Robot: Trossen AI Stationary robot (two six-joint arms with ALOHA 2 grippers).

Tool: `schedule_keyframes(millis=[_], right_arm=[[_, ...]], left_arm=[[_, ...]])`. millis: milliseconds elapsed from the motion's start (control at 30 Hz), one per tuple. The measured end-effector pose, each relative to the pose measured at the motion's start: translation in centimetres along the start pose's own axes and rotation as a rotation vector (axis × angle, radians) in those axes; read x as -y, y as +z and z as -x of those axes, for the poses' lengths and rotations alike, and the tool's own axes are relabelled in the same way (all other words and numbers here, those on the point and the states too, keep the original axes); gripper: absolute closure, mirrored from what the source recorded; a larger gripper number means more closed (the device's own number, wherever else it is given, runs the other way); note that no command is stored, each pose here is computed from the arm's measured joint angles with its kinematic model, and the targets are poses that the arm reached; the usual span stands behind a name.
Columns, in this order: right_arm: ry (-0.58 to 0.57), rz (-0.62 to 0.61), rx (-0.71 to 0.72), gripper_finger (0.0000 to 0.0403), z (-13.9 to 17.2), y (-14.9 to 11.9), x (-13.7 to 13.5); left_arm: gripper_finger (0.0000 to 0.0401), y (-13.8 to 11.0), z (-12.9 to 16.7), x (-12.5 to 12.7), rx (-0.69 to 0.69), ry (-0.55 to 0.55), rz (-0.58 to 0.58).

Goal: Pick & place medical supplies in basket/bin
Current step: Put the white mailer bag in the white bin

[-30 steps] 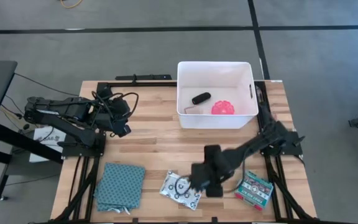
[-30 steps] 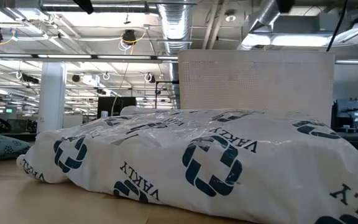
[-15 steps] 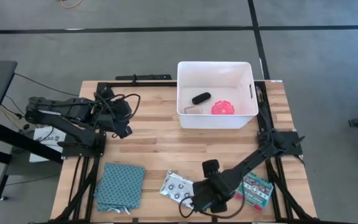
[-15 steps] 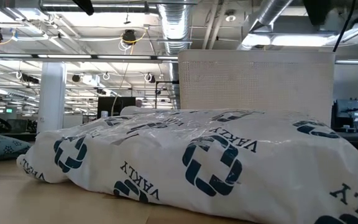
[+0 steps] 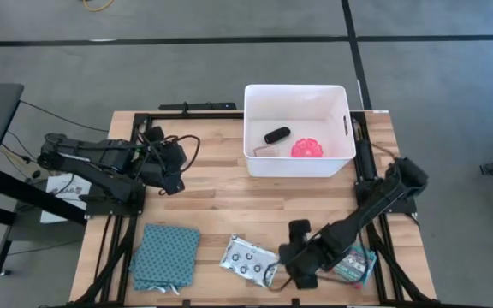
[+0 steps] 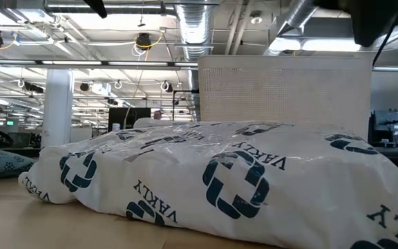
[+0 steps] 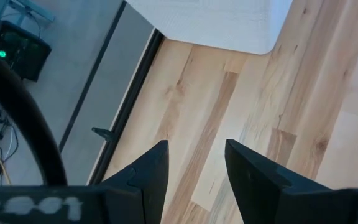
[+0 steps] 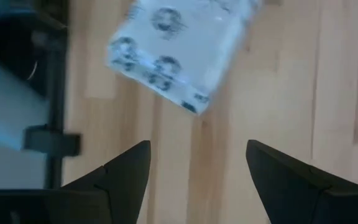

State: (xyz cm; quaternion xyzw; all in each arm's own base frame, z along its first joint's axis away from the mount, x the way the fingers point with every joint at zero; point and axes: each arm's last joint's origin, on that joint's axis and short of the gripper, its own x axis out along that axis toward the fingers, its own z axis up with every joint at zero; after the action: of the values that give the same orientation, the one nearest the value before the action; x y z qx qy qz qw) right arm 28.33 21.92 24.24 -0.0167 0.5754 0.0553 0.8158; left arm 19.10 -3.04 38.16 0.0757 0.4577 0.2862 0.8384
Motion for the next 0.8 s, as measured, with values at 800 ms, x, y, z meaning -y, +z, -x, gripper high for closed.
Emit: schedule_keyframes(millis=[800], right_arm=[[0.152, -0.343, 0.230, 0.0143, -8.0, -3.5, 2.6]], left_arm=[[0.0253, -0.1, 0.2, 0.2, 0.005, -0.009, -0.007]])
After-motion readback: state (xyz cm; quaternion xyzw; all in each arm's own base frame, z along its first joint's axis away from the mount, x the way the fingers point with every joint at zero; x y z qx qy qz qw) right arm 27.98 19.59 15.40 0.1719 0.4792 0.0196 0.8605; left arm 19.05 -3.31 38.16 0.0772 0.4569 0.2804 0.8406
